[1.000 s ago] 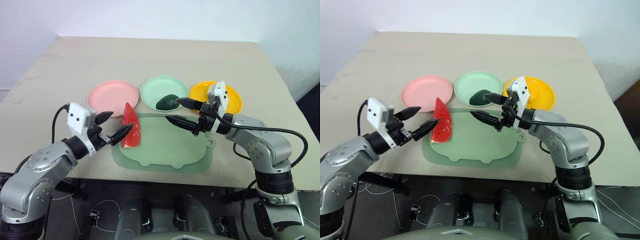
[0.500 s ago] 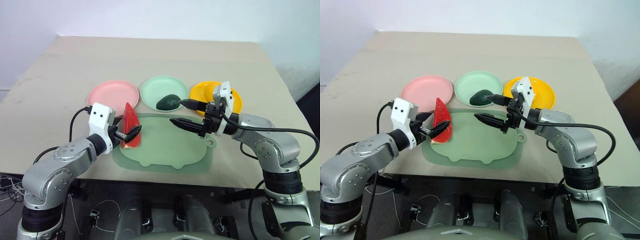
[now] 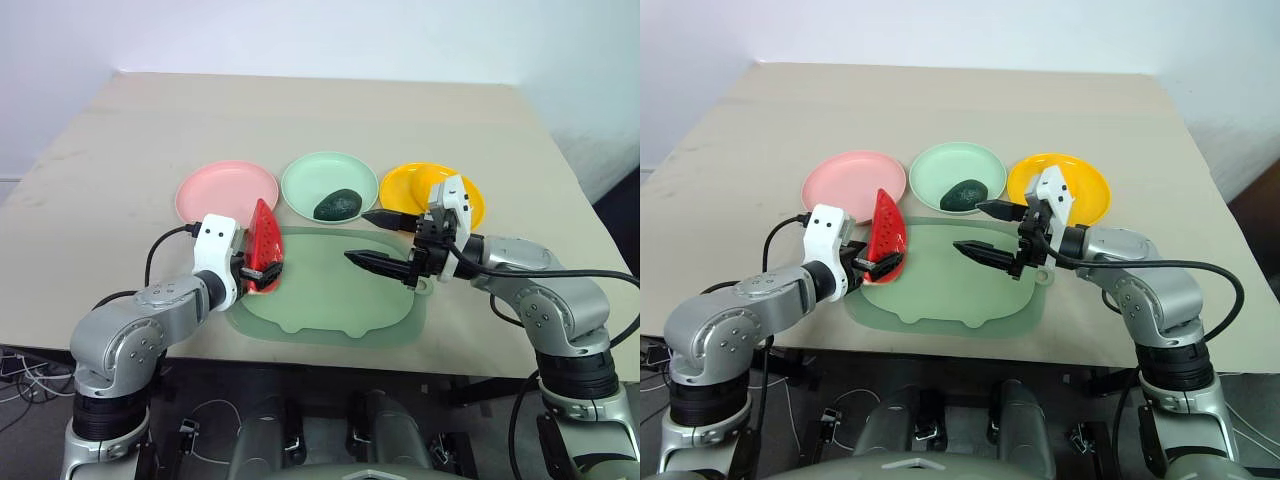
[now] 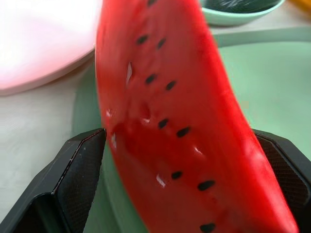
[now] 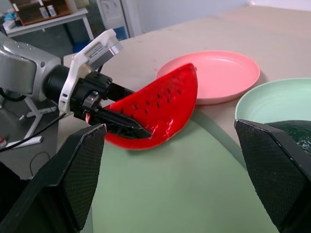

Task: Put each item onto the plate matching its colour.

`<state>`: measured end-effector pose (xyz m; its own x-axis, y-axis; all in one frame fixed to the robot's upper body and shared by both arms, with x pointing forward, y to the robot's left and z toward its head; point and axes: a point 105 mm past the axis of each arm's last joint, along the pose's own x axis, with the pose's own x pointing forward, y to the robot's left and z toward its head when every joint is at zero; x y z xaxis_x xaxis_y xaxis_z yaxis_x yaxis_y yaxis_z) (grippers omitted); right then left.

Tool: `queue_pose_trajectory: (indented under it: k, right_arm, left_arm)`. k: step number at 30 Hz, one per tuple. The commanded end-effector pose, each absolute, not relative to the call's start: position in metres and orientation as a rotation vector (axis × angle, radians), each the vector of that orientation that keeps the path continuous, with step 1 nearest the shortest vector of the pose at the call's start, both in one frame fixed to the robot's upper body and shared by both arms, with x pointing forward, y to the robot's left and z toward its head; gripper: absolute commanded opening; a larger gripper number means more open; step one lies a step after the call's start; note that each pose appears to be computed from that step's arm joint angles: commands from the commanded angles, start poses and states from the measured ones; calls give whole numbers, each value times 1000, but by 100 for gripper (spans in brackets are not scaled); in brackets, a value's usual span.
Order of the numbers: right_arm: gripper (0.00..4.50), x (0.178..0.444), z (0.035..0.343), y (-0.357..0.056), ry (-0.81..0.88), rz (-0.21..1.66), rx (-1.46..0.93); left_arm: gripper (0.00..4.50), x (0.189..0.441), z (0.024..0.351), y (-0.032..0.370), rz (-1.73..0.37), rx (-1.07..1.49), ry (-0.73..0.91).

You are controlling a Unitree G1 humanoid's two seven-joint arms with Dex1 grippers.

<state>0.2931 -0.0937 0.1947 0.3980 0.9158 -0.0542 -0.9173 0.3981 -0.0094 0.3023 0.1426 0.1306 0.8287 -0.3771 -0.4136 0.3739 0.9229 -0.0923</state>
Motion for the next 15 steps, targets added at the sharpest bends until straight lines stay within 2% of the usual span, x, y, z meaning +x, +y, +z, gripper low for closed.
queue_pose_trajectory:
  k: [1,2,7,15]
  right_arm:
    - [448,292,204,-95,-9,1154,-81]
    - [448,292,204,-95,-9,1150,-82]
    - [450,294,202,-96,-12,1139,-87]
    - [450,296,201,-98,-14,1120,-103]
  left_arm:
    - [450,307,137,152,-351,-5,416]
    - [450,308,137,153,-350,-7,416]
    - [363,309,137,150,-357,-10,420]
    - [351,313,152,152,-344,12,369]
